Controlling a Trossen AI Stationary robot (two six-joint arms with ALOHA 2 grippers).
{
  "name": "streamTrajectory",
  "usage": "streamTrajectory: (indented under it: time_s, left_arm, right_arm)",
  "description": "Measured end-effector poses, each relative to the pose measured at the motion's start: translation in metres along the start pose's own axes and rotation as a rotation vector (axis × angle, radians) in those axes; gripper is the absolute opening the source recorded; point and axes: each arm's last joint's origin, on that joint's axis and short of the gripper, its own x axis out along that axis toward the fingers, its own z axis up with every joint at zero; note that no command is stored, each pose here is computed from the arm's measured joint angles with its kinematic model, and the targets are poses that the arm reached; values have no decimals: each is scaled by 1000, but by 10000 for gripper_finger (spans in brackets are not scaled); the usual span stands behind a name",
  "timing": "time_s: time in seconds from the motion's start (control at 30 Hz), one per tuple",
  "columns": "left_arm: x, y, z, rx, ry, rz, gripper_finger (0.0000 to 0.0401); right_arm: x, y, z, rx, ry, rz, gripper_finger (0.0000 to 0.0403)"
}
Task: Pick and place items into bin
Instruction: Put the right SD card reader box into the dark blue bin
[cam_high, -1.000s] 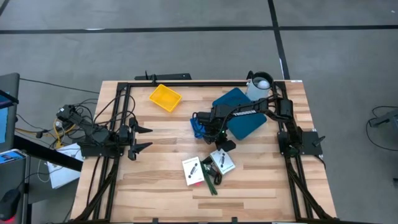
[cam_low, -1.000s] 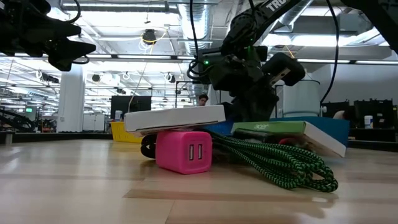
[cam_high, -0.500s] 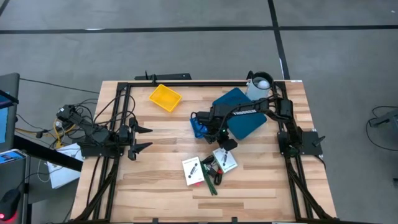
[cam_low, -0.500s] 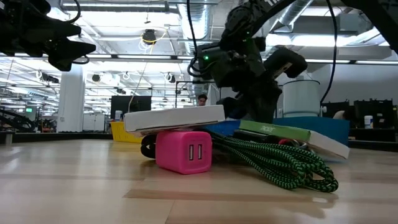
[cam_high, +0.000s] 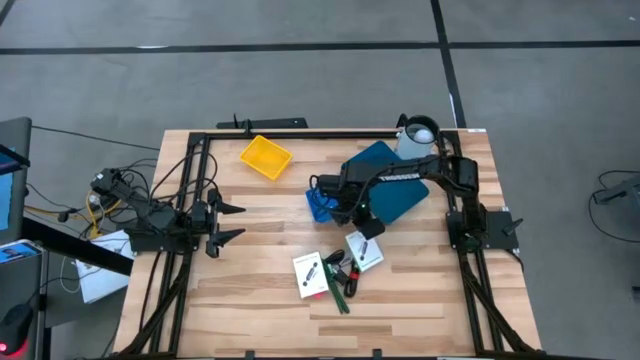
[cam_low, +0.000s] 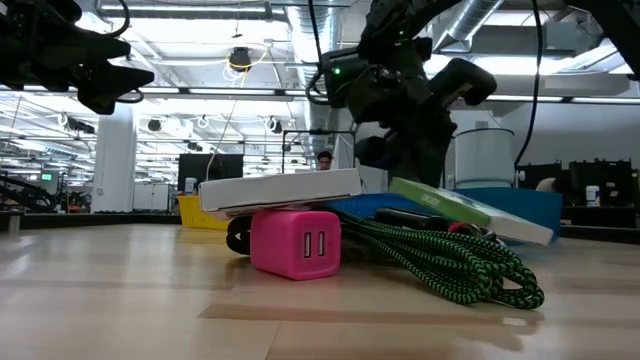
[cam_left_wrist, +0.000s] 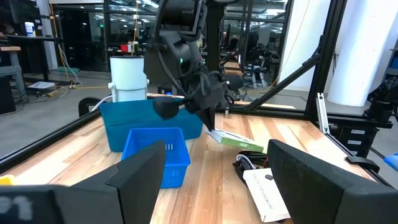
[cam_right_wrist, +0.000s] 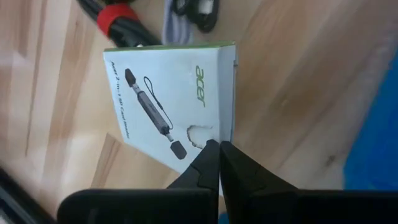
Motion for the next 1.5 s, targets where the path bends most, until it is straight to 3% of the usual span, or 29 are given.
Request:
streamTrajectory:
  time_s: [0.53, 0.87, 1.17, 1.5]
  left_arm:
    - [0, 0, 0, 0, 0, 1, 272]
    - [0, 0, 0, 0, 0, 1, 272]
    - [0, 0, 0, 0, 0, 1, 272]
    - [0, 0, 0, 0, 0, 1, 272]
  right_arm:
    - [-28, 10, 1, 42, 122, -30, 0]
    - [-56, 7, -7, 138, 218, -143, 0]
    - [-118, 1, -22, 214, 129, -368, 0]
    - [-202, 9, -83, 423, 26, -680, 0]
